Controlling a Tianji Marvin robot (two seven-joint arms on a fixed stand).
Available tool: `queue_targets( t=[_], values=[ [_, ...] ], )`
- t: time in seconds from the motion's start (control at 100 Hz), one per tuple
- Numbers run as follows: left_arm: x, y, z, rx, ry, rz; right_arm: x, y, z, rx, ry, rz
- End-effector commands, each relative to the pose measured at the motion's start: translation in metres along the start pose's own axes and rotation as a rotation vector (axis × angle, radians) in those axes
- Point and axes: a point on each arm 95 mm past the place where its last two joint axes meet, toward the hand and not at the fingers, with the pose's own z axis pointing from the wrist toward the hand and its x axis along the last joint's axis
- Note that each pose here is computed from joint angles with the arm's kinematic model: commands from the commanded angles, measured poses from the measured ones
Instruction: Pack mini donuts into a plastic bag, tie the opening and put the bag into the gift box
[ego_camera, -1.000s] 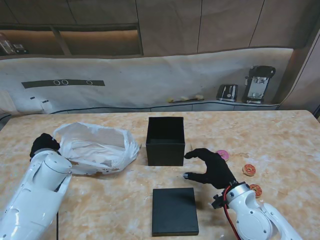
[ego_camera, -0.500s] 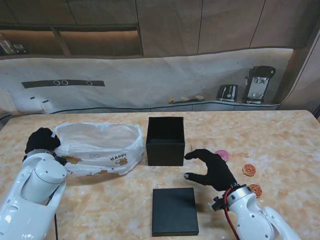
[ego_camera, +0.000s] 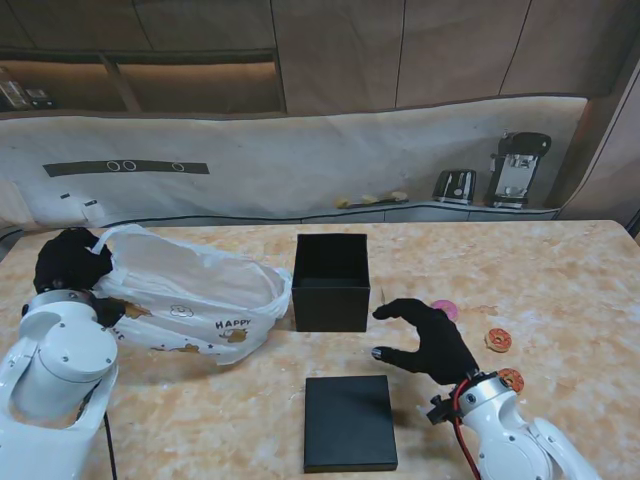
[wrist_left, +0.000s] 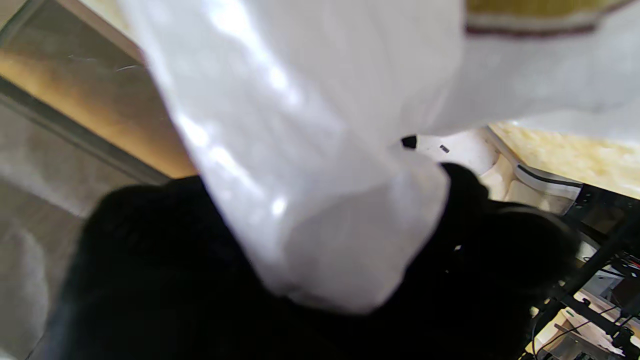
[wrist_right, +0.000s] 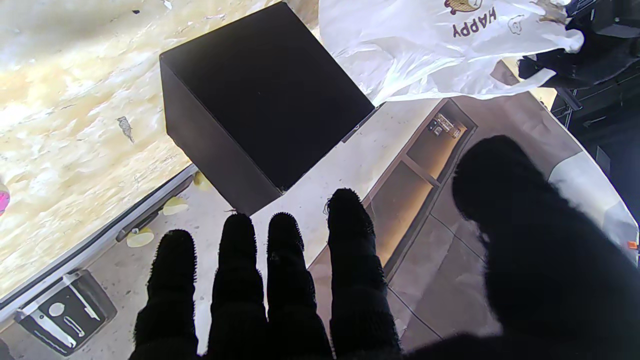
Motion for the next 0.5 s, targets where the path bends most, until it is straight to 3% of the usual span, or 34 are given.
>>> queue_targets(
  t=[0.0, 0.49],
  values=[
    [0.010, -0.008, -0.006, -0.005, 0.030, -0.029, 0.003, -0.005, -0.003, 0.012, 0.005, 0.010],
    [0.055, -0.047, -0.046, -0.017, 0.146, -0.154, 0.004, 0.003, -0.011, -0.032, 0.022, -0.005]
  ],
)
